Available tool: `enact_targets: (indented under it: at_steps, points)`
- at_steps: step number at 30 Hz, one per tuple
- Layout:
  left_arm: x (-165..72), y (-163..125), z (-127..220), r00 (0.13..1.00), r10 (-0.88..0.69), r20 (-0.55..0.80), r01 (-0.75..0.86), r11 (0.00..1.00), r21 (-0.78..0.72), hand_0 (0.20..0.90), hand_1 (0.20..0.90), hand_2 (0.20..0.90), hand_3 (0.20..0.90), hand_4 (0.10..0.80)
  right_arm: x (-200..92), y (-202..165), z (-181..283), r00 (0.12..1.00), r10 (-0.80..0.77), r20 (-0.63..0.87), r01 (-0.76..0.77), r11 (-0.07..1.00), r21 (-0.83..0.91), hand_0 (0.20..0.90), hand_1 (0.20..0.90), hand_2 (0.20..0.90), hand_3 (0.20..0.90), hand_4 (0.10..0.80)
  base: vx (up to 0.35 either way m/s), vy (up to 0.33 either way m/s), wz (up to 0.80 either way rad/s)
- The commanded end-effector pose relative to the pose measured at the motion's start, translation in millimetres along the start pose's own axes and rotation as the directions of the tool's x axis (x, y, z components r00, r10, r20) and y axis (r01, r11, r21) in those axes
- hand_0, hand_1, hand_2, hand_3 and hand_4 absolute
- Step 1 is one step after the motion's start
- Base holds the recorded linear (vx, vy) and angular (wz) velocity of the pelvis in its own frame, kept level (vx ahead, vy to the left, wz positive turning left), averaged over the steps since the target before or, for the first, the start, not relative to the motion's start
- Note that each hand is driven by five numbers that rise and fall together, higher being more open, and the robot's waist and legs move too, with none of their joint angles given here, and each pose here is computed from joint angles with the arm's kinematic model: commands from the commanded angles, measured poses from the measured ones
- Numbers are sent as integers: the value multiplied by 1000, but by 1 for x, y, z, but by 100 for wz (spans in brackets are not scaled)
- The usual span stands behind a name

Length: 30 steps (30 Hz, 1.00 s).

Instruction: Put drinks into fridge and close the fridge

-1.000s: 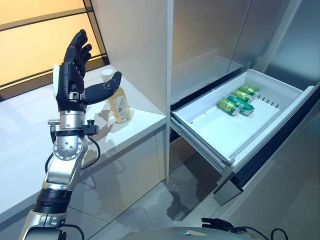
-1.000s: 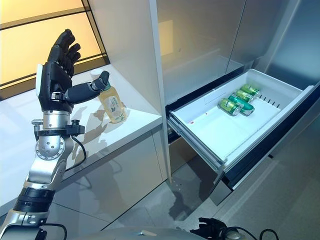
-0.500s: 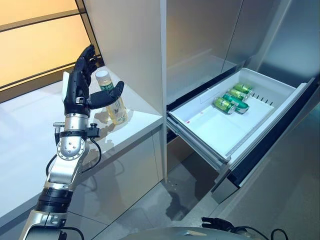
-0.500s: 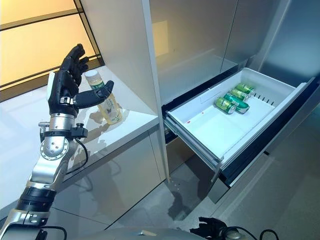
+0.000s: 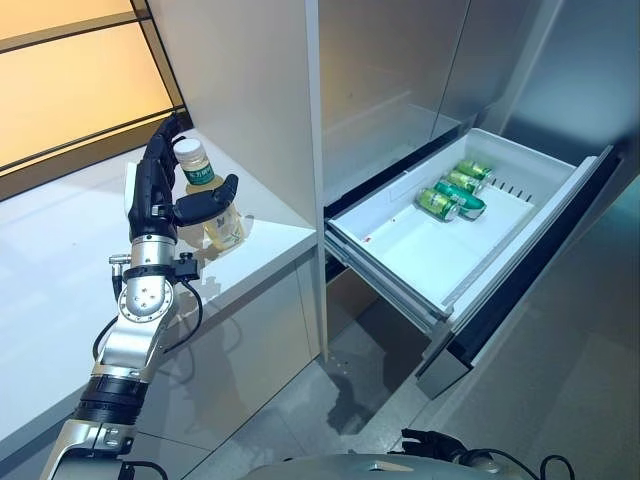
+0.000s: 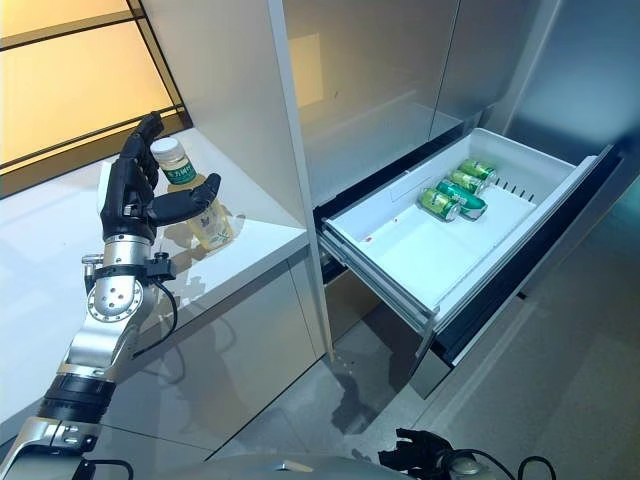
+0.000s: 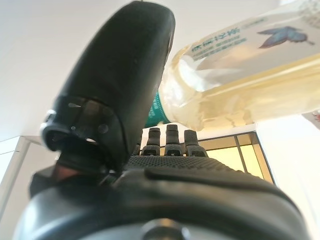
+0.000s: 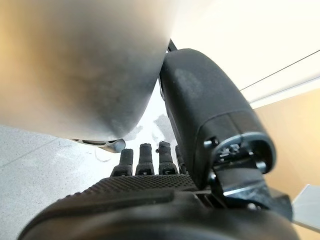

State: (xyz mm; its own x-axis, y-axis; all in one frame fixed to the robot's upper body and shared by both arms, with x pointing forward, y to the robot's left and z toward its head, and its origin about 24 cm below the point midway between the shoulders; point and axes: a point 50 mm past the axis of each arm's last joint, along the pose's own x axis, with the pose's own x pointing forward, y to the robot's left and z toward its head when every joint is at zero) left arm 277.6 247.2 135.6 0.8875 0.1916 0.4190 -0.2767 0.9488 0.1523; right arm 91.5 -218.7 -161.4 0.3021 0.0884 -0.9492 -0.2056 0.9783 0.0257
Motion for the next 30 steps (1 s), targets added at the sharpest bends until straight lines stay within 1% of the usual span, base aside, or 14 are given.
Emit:
enact_targets:
  at_steps: [1, 12, 22, 24, 28, 29, 30]
  points:
    - [27, -2, 31, 986, 43, 160, -36, 998, -51, 900, 900, 900, 900, 800, -1, -3, -1, 1000, 14, -17, -14, 999, -48, 900, 900, 900, 900, 800, 0, 0, 0]
    - [24, -6, 18, 995, 41, 96, -35, 997, -64, 900, 900, 900, 900, 800, -1, -2, -2, 1000, 13, -19, -14, 999, -49, 900, 900, 900, 900, 800, 3, 1, -1]
    - [24, -8, 13, 995, 49, 82, -44, 997, -67, 900, 900, 900, 900, 800, -1, -2, -1, 1000, 13, -15, -14, 999, -47, 900, 900, 900, 900, 800, 0, 0, 0]
    - [24, -7, 15, 994, 55, 95, -47, 996, -82, 900, 900, 900, 900, 800, -1, -2, -1, 1000, 14, -16, -15, 999, -48, 900, 900, 900, 900, 800, 0, 0, 0]
    - [24, -7, 19, 991, 67, 113, -49, 986, -161, 900, 900, 900, 900, 800, -1, -3, -1, 1000, 16, -16, -17, 999, -47, 900, 900, 900, 900, 800, 0, 0, 0]
    - [24, -7, 20, 990, 72, 118, -50, 982, -183, 792, 792, 792, 774, 674, -1, -2, -1, 1000, 16, -16, -16, 999, -48, 900, 900, 900, 900, 800, 0, 0, 0]
    - [23, -8, 20, 990, 80, 118, -53, 975, -217, 549, 549, 549, 491, 391, -1, -1, -1, 1000, 16, -15, -17, 999, -48, 900, 900, 900, 900, 800, 0, 0, 0]
